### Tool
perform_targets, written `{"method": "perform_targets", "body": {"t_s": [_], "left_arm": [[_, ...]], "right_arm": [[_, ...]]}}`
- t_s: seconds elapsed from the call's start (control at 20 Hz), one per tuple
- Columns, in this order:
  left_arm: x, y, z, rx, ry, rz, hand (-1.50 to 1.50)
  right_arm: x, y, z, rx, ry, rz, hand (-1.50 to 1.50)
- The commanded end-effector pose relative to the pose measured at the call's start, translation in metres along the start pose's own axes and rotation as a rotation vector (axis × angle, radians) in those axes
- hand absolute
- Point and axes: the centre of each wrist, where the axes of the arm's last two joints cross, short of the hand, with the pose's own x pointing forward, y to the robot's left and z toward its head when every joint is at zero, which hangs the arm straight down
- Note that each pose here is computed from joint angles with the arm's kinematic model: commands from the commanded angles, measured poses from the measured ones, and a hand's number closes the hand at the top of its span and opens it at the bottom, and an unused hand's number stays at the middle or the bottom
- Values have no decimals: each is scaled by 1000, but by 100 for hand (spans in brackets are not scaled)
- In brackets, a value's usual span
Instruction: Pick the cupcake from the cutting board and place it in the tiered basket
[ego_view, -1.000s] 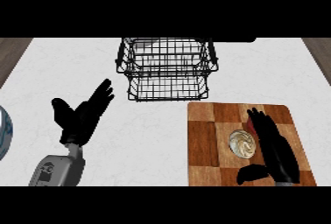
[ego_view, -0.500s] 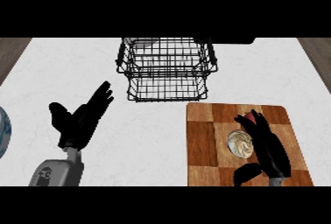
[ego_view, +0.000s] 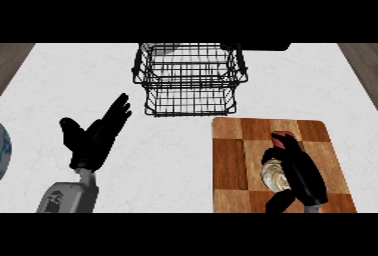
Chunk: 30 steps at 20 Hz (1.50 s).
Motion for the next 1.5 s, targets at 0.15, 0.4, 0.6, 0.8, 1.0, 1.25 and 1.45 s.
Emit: {"method": "perform_targets", "body": {"t_s": [0.15, 0.4, 0.6, 0.8, 1.0, 1.25, 1.45], "left_arm": [[-7, -1, 5, -2, 10, 8, 0], [4, 11, 3, 20, -2, 0, 0], [-6, 8, -4, 32, 8, 4, 0], [9, 19, -3, 24, 14, 0, 0], [9, -6, 1, 15, 0, 19, 0], [15, 4, -11, 7, -11, 23, 0], [8, -8, 2, -15, 16, -9, 0]], "right_arm": [[4, 15, 9, -84, 125, -92, 150], [24, 23, 32, 112, 488, 50, 150], [89, -22, 20, 2, 493, -3, 150], [126, -57, 42, -81, 499, -166, 150], [160, -109, 56, -225, 441, -232, 150], [192, -163, 76, -401, 361, -210, 150], [207, -192, 66, -471, 313, -200, 150]]}}
